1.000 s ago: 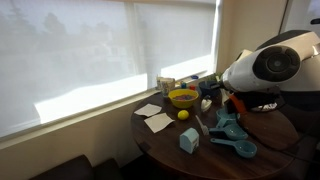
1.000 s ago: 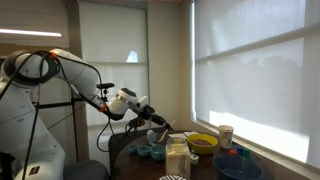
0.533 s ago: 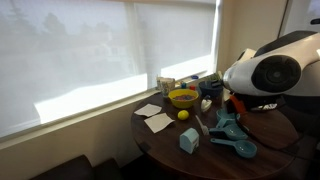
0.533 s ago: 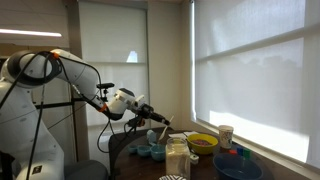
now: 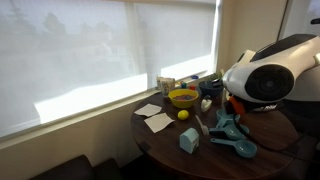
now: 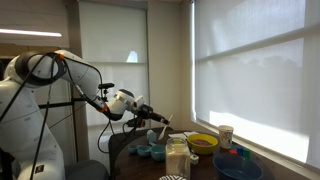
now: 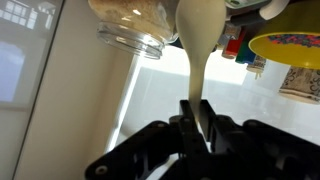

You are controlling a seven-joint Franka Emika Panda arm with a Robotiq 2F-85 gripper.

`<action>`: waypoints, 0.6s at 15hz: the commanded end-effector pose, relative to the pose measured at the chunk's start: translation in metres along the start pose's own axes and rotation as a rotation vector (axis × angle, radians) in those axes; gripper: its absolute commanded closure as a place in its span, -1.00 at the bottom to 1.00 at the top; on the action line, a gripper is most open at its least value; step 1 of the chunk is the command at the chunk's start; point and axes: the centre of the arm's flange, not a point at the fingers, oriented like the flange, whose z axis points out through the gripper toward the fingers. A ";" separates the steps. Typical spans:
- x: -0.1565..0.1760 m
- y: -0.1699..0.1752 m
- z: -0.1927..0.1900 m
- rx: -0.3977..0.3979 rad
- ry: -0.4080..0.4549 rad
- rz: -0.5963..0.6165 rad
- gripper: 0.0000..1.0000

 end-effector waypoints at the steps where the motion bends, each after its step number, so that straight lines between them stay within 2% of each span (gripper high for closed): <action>1: 0.006 -0.006 0.002 0.011 -0.029 0.043 0.94; 9: 0.060 0.035 0.029 0.108 -0.227 0.199 0.94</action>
